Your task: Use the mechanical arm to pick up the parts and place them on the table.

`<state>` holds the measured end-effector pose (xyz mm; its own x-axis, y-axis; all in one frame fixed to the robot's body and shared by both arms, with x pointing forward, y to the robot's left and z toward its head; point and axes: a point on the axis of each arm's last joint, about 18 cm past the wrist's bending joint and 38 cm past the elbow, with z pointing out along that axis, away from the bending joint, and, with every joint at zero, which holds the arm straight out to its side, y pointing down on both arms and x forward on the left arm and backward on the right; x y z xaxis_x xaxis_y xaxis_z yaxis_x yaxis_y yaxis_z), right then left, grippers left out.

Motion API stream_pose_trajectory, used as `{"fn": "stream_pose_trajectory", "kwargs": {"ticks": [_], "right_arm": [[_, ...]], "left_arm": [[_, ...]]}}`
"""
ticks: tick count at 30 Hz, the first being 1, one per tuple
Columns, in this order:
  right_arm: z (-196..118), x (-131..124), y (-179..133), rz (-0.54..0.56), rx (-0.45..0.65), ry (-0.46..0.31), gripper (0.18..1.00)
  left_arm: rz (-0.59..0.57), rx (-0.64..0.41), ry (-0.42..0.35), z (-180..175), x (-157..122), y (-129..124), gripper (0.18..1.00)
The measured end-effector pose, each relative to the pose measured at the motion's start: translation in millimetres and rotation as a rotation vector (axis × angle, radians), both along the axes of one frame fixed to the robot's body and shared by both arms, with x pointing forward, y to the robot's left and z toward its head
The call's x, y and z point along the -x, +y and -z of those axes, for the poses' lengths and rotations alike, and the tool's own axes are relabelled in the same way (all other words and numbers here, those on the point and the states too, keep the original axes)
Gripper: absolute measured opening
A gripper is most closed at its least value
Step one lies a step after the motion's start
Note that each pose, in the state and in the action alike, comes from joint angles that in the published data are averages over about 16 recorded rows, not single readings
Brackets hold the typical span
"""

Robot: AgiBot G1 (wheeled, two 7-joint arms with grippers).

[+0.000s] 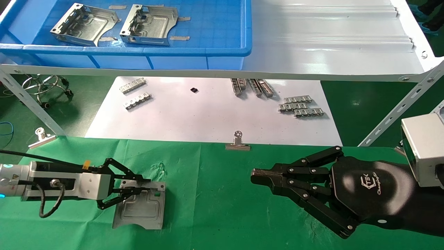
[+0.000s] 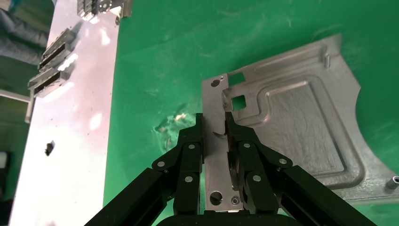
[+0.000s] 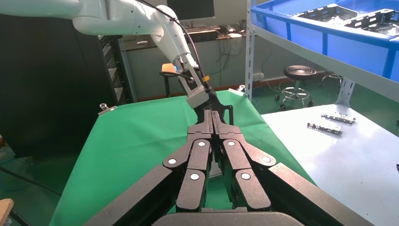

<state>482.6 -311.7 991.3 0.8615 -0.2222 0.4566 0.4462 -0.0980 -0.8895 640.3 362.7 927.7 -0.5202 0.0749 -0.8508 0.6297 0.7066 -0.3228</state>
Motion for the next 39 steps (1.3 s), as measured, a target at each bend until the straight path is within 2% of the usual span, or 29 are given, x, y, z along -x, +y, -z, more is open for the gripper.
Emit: {"fn": "stream_pose_trajectory", "kwargs": {"ticks": [12, 20, 25, 33, 39], "right_arm": [[0.0, 0.0, 0.0, 0.0, 0.0, 0.0, 0.192], [0.0, 0.0, 0.0, 0.0, 0.0, 0.0, 0.192], [0.0, 0.0, 0.0, 0.0, 0.0, 0.0, 0.192], [0.0, 0.0, -0.1, 0.0, 0.0, 0.0, 0.196], [0.0, -0.1, -0.1, 0.001, 0.0, 0.0, 0.218]], "left_arm": [[-0.008, -0.006, -0.026, 1.1, -5.0, 2.1, 0.298], [0.013, 0.057, 0.021, -5.0, 7.9, 5.1, 0.382], [0.03, 0.148, 0.108, -7.1, 21.9, 3.8, 0.473], [0.046, 0.28, 0.245, -6.8, 38.9, -2.2, 0.665], [0.062, 0.351, 0.295, -8.7, 45.7, -10.0, 0.8]]}}
